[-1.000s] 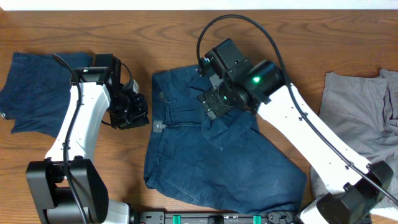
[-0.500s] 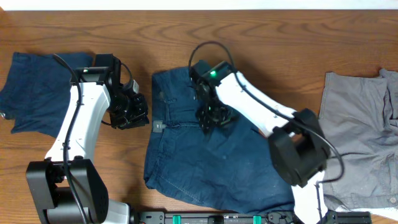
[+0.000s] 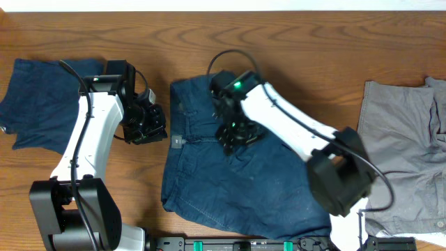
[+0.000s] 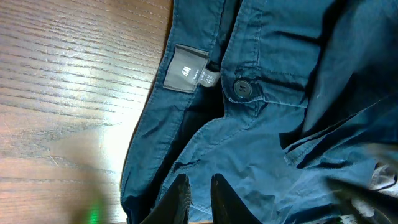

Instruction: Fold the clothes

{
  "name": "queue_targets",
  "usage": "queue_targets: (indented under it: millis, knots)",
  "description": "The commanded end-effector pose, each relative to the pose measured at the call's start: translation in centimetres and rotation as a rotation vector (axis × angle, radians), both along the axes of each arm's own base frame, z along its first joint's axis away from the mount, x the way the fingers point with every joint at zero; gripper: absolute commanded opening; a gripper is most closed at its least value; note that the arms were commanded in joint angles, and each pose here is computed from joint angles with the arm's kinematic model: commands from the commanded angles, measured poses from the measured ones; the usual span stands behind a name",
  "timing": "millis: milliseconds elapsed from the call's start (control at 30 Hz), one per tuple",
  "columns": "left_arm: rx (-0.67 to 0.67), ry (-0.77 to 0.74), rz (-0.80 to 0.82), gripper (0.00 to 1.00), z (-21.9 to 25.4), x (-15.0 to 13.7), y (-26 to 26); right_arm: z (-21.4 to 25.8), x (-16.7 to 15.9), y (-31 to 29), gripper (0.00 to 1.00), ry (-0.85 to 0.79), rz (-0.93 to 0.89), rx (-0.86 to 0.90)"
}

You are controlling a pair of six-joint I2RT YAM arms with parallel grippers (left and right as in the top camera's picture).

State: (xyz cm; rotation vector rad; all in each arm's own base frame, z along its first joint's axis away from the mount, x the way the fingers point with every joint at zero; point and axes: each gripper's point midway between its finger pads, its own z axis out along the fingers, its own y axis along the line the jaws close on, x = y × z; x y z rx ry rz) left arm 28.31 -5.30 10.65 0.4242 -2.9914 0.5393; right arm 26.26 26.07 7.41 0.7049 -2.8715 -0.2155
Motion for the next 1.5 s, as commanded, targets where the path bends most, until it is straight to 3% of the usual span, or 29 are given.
queue_targets:
  millis: [0,200,433,800,1133,1267,1367,1467]
  knots:
    - [0.007,0.009,0.001,0.15,-0.2,-0.2,0.2,2.4,3.6,-2.6,0.73,-0.183,-0.149,-0.074]
    - [0.008,0.009,0.001,0.15,-0.2,-0.2,0.2,1.6,5.0,-1.8,0.72,-0.209,-0.195,-0.034]
    - [0.008,0.008,0.001,0.16,-0.2,-0.2,0.2,-0.7,3.2,0.5,0.70,-0.116,-0.194,0.049]
    - [0.008,0.008,0.001,0.17,-0.2,-0.2,0.2,-4.0,2.5,1.3,0.62,-0.114,-0.308,0.061]
    - [0.008,0.009,0.001,0.17,-0.2,-0.2,0.2,-4.7,3.6,1.8,0.30,-0.148,-0.357,0.098]
    - [0.008,0.008,0.001,0.17,-0.2,-0.2,0.2,-4.6,3.7,1.4,0.23,-0.144,-0.367,0.090]
    - [0.008,0.008,0.001,0.17,-0.2,-0.2,0.2,-4.6,4.0,0.7,0.13,-0.136,-0.384,0.080]
    - [0.008,0.008,0.001,0.17,-0.2,-0.2,0.2,-4.4,4.2,0.0,0.11,-0.131,-0.401,0.072]
